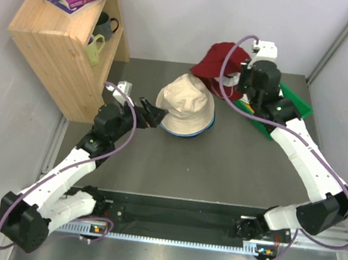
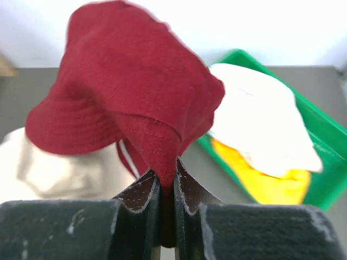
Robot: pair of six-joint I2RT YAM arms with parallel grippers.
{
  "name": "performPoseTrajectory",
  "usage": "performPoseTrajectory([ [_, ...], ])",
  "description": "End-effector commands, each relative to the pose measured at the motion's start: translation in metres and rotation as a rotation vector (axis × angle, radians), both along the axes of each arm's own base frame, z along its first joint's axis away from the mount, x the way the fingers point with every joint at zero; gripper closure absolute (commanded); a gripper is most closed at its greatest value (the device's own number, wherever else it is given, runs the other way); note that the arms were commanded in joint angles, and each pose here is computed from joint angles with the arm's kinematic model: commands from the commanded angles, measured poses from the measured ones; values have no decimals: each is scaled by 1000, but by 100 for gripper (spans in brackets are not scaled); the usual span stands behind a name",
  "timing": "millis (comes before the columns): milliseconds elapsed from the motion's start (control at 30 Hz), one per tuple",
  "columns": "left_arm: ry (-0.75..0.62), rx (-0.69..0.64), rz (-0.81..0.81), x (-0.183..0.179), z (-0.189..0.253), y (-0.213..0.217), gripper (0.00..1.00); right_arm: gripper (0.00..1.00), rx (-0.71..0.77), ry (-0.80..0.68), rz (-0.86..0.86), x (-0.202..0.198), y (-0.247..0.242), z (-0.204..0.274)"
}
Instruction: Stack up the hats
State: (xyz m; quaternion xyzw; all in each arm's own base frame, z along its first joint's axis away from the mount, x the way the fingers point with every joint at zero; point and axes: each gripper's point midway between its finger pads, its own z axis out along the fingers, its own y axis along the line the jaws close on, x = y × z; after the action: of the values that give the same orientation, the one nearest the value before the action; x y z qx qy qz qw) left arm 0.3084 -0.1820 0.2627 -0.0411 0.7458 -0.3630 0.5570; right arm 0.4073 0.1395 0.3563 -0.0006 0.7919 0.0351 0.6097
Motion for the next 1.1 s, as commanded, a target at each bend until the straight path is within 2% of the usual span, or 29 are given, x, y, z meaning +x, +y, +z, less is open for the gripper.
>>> performPoseTrajectory([
  [0, -33, -224, -164, -17, 43, -41, 4, 100, 64, -102, 39, -25, 35, 45],
  [267, -34, -377, -255, -22, 55, -64, 2, 100, 72, -81, 171, -65, 102, 33],
  [667, -118, -520, -266, -11, 85, -77, 2, 100, 71, -75, 240, -92, 124, 29],
  [1067, -174, -569, -255, 19, 98, -91, 1, 100, 95, -60, 317, -117, 135, 22],
])
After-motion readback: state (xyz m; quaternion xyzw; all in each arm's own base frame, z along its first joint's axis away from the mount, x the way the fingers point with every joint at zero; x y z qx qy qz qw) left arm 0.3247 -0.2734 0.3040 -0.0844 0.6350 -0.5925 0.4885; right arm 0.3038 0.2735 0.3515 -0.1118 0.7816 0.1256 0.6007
